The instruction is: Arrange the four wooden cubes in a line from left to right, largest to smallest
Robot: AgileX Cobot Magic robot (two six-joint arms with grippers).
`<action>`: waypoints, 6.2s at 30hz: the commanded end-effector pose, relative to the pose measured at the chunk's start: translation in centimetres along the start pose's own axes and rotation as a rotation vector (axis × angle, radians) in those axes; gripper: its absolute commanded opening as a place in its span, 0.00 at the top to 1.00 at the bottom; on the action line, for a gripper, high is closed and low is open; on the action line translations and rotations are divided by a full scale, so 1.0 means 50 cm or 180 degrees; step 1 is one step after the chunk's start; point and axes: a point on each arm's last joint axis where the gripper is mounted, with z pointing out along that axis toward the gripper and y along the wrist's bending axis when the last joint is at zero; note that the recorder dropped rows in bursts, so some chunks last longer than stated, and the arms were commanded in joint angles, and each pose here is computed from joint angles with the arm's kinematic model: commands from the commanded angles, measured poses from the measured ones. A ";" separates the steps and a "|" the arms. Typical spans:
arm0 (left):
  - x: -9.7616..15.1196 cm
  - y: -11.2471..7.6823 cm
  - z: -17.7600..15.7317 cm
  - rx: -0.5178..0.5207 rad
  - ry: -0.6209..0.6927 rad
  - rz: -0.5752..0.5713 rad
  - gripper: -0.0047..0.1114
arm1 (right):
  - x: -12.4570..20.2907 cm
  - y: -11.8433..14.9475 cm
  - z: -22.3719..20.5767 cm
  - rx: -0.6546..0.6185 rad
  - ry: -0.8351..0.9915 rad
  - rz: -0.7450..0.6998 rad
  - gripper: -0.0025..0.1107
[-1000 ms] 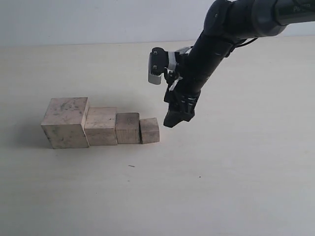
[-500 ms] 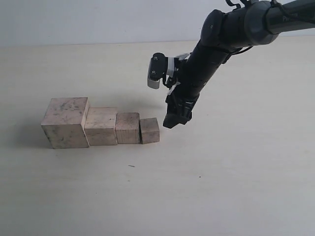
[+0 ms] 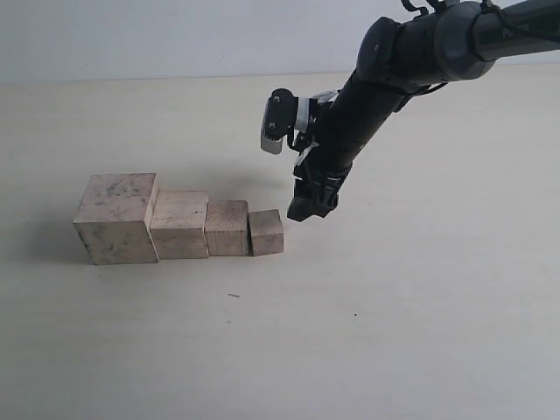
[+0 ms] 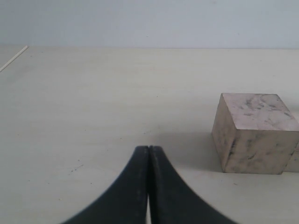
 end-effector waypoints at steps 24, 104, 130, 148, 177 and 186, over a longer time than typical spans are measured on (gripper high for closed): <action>-0.002 0.001 -0.001 -0.0020 -0.0053 -0.0015 0.96 | 0.012 -0.005 0.030 0.0024 0.0021 0.0265 0.35; -0.002 0.001 -0.001 -0.0020 -0.0053 -0.0015 0.96 | 0.054 0.305 -0.461 0.1318 -0.2267 0.2846 0.98; -0.002 0.001 -0.001 -0.0020 -0.0053 -0.0015 0.96 | 0.337 0.505 -0.491 0.3553 -0.2849 0.3281 0.98; -0.002 0.001 -0.001 -0.0020 -0.0053 -0.0015 0.96 | 0.394 0.569 -0.380 0.3799 -0.2816 0.3059 0.98; -0.002 0.001 -0.001 -0.0020 -0.0053 -0.0015 0.96 | 0.423 0.588 -0.336 0.3627 -0.2411 0.3431 0.98; -0.002 0.001 -0.001 -0.0020 -0.0053 -0.0015 0.96 | 0.422 0.588 -0.335 0.3605 -0.2430 0.3464 0.98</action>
